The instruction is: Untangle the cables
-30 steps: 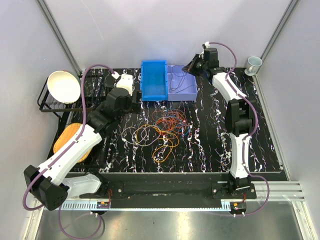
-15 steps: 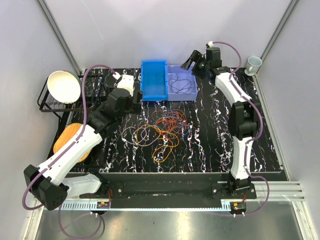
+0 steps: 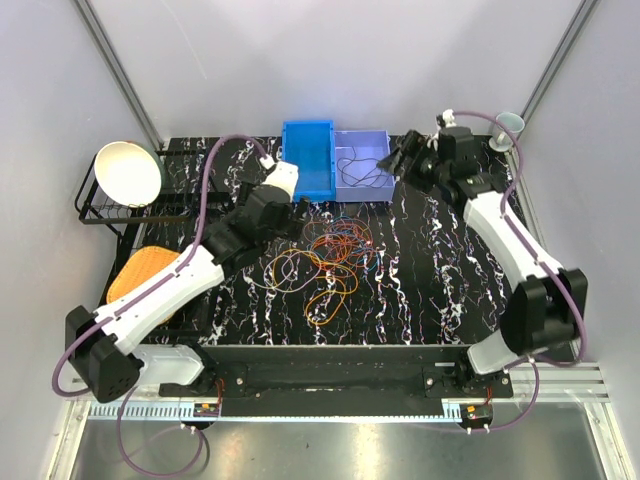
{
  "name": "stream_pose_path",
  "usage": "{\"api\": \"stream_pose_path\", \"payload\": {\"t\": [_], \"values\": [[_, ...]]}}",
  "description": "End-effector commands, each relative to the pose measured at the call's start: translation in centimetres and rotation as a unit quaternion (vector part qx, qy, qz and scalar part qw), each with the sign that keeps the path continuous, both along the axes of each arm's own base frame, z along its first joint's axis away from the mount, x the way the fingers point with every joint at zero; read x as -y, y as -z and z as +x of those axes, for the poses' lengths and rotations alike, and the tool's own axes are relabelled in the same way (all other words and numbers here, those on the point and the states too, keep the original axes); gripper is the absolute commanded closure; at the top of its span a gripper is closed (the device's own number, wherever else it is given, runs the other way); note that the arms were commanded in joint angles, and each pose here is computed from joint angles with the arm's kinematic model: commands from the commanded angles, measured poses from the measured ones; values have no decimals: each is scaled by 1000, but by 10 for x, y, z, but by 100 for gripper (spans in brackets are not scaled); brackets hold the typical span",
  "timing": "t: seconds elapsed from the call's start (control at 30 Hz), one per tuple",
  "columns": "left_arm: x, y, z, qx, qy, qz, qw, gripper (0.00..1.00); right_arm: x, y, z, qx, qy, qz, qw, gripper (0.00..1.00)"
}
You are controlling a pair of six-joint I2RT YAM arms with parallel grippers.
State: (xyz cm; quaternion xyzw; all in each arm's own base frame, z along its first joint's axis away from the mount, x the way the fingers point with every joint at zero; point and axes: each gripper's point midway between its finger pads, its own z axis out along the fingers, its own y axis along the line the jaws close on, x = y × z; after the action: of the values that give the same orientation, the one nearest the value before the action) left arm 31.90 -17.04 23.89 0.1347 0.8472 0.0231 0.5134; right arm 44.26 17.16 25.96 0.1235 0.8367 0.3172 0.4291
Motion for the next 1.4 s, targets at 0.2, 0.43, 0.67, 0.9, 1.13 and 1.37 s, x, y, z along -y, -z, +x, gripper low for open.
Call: {"api": "stream_pose_path", "payload": {"t": [0.2,0.43,0.67,0.9,1.13,1.37], "values": [[31,9,-4,-40,-24,-11,999,5,1,23,-91,-23,-40,-2,999,16],[49,56,-31,-106,-47,-74,991,7,-4,69,-107,-66,-71,-9,995,15],[84,91,-36,-131,-22,-93,987,18,-7,87,-109,-87,-76,-5,993,17],[119,132,-12,-150,0,-59,987,28,1,87,-119,-87,-65,-13,994,19],[139,155,3,-152,24,-43,987,31,4,92,-136,-85,-72,-15,994,19],[149,166,20,-153,36,-29,987,35,2,90,-140,-86,-79,-8,993,20]]}}
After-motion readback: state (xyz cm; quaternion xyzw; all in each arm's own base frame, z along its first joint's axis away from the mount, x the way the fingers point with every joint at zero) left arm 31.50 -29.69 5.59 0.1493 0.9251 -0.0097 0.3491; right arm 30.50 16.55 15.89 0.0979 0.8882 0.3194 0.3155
